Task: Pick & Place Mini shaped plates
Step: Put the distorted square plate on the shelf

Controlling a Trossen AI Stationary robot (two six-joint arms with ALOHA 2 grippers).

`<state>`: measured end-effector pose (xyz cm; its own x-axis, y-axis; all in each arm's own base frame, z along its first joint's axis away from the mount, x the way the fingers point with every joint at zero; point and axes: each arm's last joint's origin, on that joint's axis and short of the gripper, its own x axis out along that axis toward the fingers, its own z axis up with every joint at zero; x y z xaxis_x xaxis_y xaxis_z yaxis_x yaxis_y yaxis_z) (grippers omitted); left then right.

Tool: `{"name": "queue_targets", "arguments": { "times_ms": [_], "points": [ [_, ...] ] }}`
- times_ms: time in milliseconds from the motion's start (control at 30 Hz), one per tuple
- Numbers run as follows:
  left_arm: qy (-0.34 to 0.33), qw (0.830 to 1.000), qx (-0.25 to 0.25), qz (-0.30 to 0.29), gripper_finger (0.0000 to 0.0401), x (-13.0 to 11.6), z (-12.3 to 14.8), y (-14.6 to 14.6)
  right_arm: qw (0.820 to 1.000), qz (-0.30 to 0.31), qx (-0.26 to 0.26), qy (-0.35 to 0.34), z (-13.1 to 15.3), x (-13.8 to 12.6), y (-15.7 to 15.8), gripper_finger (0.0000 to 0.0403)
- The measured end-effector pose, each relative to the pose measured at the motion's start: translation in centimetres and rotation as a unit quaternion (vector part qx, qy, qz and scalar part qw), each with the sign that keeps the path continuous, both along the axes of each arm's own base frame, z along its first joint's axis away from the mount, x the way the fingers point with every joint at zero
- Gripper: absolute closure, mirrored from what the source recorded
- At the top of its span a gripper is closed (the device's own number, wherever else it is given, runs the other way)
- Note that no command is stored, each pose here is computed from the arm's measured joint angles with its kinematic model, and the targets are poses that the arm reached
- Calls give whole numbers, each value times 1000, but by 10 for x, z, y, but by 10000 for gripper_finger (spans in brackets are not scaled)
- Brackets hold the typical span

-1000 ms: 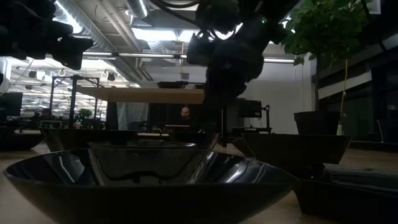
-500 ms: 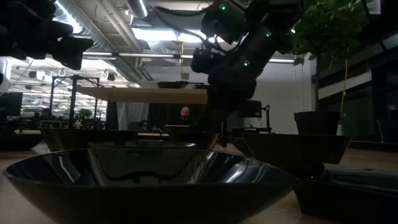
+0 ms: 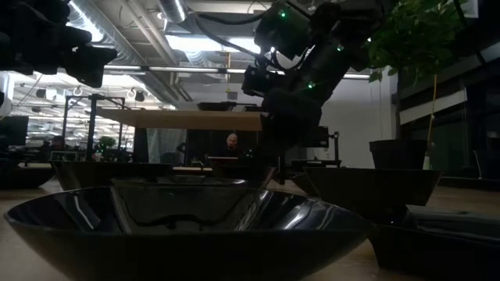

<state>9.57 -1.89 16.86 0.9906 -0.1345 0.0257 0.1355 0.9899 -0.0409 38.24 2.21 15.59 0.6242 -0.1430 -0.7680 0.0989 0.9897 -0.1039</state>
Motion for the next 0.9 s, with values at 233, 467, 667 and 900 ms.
{"name": "queue_targets", "arguments": {
  "times_ms": [233, 467, 667, 900],
  "points": [
    [0, 1000, 0, 0, 193, 0, 0, 0, 1000, -2, -1, 16, -11, 1, 0, 218],
    [0, 1000, 0, 0, 194, 0, 0, 0, 1000, -2, -1, 13, -16, 4, 0, 248],
    [0, 1000, 0, 1, 194, 0, 0, 0, 1000, -1, -1, 5, -11, 7, 0, 333],
    [0, 1000, 0, 0, 193, 0, 0, 0, 1000, 1, 1, 8, -5, 10, 1, 393]
  ]
}}
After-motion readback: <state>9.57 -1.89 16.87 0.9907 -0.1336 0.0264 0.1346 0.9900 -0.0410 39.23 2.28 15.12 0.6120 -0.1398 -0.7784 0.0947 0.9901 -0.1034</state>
